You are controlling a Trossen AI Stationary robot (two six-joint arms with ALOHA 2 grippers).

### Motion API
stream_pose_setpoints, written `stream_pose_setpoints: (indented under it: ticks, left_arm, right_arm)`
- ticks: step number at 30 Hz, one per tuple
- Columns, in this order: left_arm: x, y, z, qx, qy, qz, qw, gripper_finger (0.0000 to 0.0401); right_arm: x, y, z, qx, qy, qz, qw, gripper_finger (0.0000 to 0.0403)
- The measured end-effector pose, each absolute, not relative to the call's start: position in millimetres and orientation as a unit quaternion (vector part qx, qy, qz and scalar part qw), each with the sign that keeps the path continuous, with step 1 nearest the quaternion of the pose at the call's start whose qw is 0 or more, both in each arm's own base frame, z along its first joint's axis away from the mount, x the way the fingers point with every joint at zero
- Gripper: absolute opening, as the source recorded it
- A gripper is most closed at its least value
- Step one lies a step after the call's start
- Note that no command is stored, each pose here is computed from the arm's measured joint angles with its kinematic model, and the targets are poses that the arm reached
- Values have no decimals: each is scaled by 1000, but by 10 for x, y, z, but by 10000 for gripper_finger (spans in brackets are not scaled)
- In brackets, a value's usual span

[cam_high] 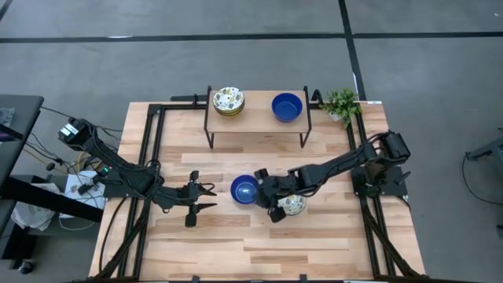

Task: Pick & Place Mini bowls
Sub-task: Stack the blue bowl on top of the blue bowl on the shelf

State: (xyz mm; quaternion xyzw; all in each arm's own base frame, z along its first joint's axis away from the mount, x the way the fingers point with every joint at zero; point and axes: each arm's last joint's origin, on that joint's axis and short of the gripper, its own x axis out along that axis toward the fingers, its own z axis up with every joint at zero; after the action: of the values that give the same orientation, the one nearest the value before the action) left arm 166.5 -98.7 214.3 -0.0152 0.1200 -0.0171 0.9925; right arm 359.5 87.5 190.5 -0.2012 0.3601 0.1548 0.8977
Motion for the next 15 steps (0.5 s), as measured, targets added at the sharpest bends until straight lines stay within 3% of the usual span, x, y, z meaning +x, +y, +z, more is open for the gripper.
stream_pose_setpoints:
  ticks: [15]
  left_arm:
    - [1667, -989, 2146, -16, 118, -17, 993, 145]
  right_arm:
    - [3671, 896, 1697, -223, 374, 170, 884, 79]
